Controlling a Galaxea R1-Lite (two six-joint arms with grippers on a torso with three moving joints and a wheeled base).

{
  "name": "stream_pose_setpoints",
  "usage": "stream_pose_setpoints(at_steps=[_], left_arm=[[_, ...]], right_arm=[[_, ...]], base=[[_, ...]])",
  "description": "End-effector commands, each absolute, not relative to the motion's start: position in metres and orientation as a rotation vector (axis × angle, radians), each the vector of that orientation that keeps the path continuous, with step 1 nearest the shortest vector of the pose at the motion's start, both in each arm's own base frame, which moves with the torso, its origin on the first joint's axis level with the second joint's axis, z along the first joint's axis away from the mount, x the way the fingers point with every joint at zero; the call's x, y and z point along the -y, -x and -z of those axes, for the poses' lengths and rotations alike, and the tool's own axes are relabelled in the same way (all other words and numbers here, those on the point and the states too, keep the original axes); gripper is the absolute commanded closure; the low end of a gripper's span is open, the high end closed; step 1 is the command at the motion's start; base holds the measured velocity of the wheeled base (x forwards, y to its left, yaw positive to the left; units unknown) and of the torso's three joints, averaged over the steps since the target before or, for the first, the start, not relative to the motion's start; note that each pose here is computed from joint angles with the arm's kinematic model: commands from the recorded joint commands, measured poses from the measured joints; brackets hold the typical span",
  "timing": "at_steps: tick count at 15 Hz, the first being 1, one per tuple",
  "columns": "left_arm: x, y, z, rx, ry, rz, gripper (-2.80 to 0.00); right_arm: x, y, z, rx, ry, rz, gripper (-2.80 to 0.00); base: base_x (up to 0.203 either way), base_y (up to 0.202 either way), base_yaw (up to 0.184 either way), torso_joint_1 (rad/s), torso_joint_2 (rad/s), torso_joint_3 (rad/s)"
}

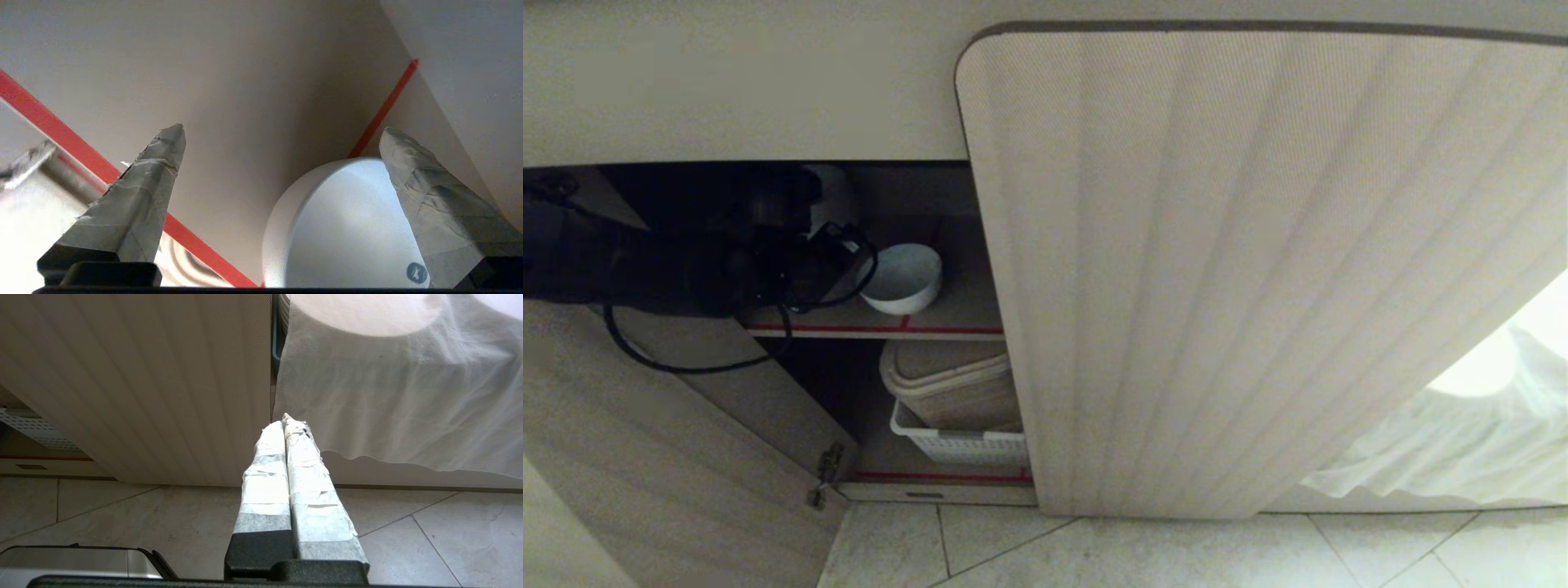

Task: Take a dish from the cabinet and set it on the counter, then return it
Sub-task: Close the cabinet door

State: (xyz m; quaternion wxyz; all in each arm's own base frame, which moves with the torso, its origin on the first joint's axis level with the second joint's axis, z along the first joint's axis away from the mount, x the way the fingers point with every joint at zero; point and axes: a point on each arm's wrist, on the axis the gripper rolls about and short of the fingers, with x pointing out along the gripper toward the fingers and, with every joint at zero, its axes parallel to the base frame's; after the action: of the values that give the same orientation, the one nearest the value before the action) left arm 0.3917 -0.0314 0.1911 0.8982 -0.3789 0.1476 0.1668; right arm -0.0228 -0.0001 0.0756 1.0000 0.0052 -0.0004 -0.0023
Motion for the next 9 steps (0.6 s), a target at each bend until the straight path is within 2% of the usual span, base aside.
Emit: stream_pose_setpoints(at_steps=[1, 9], left_arm=[[0.030, -0.381, -0.189, -0.281, 0.752, -0.330, -2.80], [0.028, -0.364, -0.188, -0.215, 0.700, -0.333, -2.80]], right_arm=[[0.000, 0.023, -0.076, 0.002, -0.011, 0.003, 0.00], [0.000, 0.023, -0.076, 0.002, -0.010, 0.005, 0.00]], base=[[0.000, 0.000, 0.000, 0.000, 0.00, 0.000], [0.000, 0.000, 0.000, 0.000, 0.00, 0.000]])
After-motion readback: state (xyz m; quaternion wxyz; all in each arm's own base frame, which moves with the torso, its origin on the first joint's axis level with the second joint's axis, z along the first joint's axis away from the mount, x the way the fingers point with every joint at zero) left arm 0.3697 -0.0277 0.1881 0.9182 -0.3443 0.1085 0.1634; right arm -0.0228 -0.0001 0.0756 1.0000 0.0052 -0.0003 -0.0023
